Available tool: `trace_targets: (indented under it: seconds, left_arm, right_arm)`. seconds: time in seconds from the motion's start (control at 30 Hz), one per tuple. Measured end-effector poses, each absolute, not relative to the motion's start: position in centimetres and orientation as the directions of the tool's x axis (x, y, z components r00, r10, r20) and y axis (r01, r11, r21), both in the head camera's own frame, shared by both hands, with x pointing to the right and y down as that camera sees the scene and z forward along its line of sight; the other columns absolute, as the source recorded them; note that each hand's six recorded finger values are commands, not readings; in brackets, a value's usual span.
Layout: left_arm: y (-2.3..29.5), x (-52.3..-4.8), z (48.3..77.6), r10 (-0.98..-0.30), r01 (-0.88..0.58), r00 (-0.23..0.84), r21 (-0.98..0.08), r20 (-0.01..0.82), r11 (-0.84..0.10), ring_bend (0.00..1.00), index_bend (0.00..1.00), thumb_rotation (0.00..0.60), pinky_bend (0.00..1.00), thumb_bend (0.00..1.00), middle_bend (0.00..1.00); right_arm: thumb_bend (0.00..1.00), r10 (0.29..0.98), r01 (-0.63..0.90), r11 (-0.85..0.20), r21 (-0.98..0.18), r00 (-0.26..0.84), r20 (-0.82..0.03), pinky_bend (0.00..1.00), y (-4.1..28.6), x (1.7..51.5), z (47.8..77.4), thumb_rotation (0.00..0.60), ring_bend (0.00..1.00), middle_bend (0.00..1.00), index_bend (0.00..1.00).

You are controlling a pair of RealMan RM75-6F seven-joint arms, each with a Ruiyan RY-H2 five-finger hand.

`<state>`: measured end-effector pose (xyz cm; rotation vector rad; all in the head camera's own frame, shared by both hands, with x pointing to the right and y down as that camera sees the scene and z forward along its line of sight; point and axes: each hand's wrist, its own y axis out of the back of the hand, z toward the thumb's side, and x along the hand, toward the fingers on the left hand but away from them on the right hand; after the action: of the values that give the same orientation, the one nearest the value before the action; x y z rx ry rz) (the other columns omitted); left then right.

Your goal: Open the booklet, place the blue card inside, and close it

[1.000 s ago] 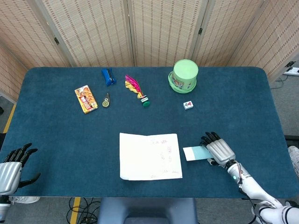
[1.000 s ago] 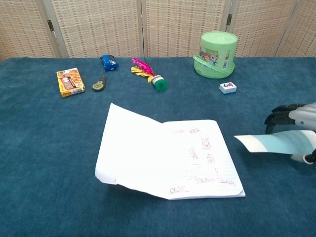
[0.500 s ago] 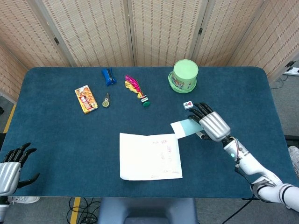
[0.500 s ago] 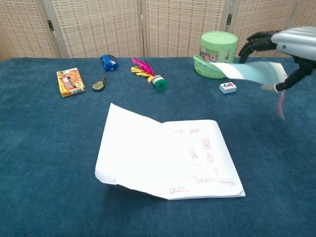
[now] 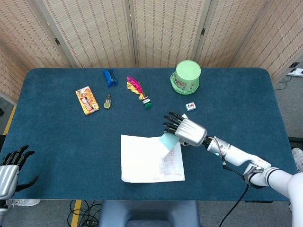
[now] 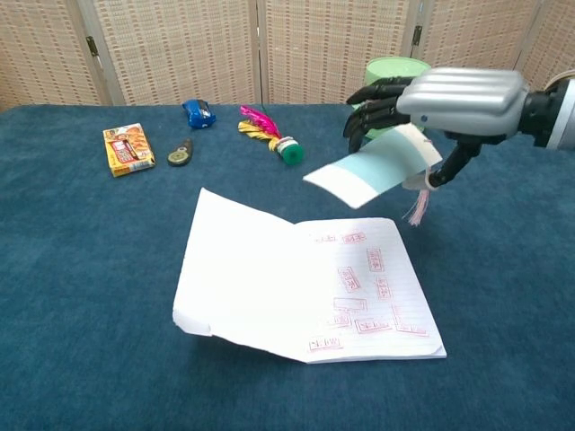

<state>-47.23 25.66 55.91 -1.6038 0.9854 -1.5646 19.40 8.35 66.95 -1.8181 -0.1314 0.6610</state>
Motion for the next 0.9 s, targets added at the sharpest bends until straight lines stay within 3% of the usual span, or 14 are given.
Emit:
trace_targets:
  seconds: [0.57, 0.9]
  left_arm:
    - [26.0, -47.6, 56.2, -0.866, -0.059, -0.018, -0.865, 0.5, -0.498, 0.17, 0.23, 0.6, 0.19, 0.22, 0.12]
    - [26.1, -47.8, 56.3, -0.865, -0.058, -0.024, -0.865, 0.501, -0.499, 0.17, 0.23, 0.6, 0.19, 0.22, 0.12]
  right_arm:
    - [0.19, 0.02, -0.342, -0.137, -0.93, 0.937, -0.348, 0.04, 13.2, 16.1, 69.6, 0.6, 0.02, 0.21, 0.39]
    - [0.17, -0.094, -0.363, -0.031, -0.931, 0.929, -0.359, 0.01, 14.2, 14.8, 70.9, 0.6, 0.02, 0.19, 0.39]
